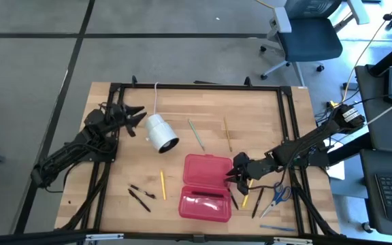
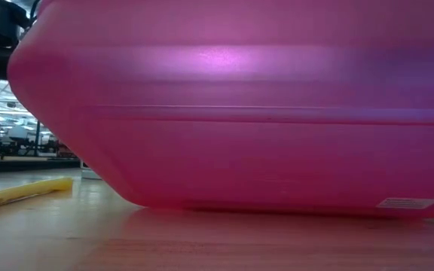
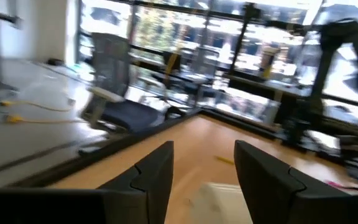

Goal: Pick & place school supplies into a supply box
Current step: Put the transparent pen into the pink supply box

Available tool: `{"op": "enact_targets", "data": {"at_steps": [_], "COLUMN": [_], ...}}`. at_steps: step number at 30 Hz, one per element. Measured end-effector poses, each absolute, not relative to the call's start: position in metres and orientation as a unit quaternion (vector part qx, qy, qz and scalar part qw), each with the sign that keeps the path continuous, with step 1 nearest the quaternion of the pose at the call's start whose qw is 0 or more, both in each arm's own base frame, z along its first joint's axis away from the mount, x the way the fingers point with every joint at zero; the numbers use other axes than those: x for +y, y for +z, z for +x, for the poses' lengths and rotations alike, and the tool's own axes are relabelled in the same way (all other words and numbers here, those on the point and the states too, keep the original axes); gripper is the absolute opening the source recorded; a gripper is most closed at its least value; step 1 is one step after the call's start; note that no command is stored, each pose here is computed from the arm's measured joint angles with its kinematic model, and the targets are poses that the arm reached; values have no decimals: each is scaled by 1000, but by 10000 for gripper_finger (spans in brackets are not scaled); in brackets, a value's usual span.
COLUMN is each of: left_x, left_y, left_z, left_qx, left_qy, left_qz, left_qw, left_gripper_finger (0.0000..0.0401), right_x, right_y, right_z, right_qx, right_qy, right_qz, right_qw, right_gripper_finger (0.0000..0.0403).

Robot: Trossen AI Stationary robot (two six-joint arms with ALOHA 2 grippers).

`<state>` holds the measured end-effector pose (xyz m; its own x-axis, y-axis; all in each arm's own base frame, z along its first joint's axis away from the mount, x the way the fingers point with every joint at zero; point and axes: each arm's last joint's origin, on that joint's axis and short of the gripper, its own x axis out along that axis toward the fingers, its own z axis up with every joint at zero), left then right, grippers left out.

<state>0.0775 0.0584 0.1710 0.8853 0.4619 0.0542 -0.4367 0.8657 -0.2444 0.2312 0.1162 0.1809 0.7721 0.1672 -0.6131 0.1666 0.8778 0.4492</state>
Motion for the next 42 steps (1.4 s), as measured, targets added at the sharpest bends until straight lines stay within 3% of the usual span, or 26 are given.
{"op": "enact_targets", "data": {"at_steps": [6,16,20,32,42], "left_x": [50,20,15,2,-38], "left_y": [183,254,262,234,251], "left_z": [79,67,69,117,146], "left_qx": [-60,-129,-77,110,181], "left_qy": [105,-57,-82,-167,-215], "left_qz": [-113,-26,-29,-96,-22], "left_qw": [986,990,993,975,959], "left_gripper_finger": [160,157,157,152,152], "right_x": [116,114,109,93,85], "right_y": [181,181,181,178,178], "right_z": [231,232,234,239,242], "right_qx": [338,337,335,343,342], "right_qy": [10,13,4,-33,-44], "right_qz": [219,200,204,209,216], "right_qw": [915,920,920,915,913], "right_gripper_finger": [123,123,123,123,123]}}
